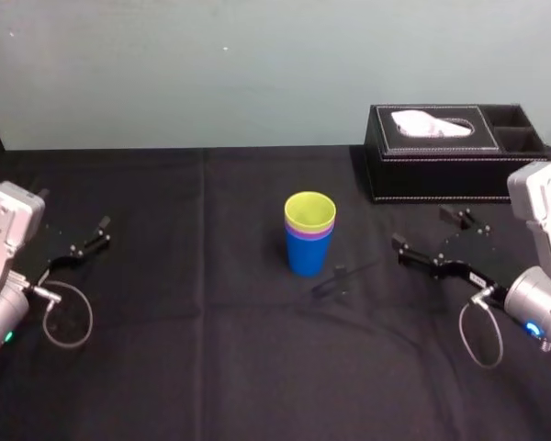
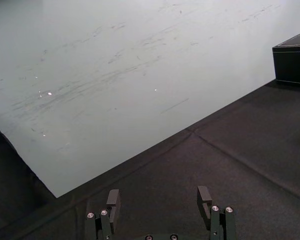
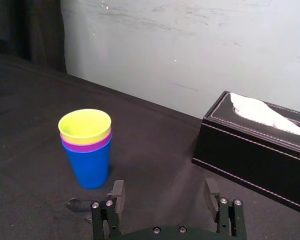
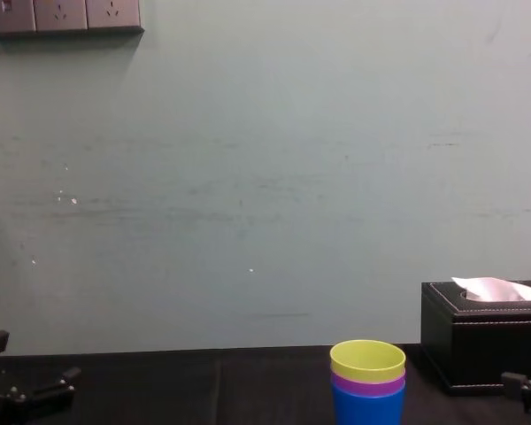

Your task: Stack the three plastic cups sequentially using one hand.

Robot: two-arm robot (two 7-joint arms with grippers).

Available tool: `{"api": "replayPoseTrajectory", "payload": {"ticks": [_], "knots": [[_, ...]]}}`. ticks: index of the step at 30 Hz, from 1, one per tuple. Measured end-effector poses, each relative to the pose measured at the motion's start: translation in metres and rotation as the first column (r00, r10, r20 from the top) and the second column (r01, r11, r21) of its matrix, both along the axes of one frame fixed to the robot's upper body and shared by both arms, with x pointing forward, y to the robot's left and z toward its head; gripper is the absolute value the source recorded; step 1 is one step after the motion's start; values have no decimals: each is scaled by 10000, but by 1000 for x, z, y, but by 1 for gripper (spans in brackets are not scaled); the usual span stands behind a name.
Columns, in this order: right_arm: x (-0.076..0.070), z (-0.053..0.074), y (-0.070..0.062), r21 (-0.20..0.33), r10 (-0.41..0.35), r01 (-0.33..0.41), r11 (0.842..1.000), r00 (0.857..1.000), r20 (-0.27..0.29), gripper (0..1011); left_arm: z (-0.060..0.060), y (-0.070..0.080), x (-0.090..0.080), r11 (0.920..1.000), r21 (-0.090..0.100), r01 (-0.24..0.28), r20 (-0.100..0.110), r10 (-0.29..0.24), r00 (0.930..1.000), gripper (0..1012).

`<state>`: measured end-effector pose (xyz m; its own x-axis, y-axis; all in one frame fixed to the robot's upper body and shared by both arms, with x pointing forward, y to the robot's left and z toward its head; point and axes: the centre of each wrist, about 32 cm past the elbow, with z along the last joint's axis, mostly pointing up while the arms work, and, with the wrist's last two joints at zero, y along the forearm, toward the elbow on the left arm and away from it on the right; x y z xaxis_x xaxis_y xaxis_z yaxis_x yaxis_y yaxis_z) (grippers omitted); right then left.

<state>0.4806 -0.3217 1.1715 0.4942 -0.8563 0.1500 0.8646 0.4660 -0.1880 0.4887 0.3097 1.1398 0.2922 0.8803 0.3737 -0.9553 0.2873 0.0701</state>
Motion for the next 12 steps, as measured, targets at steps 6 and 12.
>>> {"api": "replayPoseTrajectory", "payload": {"ticks": [6, 12], "knots": [[1, 1, 1, 8, 20, -20, 10000, 10000, 29, 1003, 0, 0, 0, 10000, 0, 0, -1, 0, 10000, 1010], [1, 2, 1, 7, 33, -34, 10000, 10000, 34, 1003, 0, 0, 0, 10000, 0, 0, -1, 0, 10000, 1010]]}}
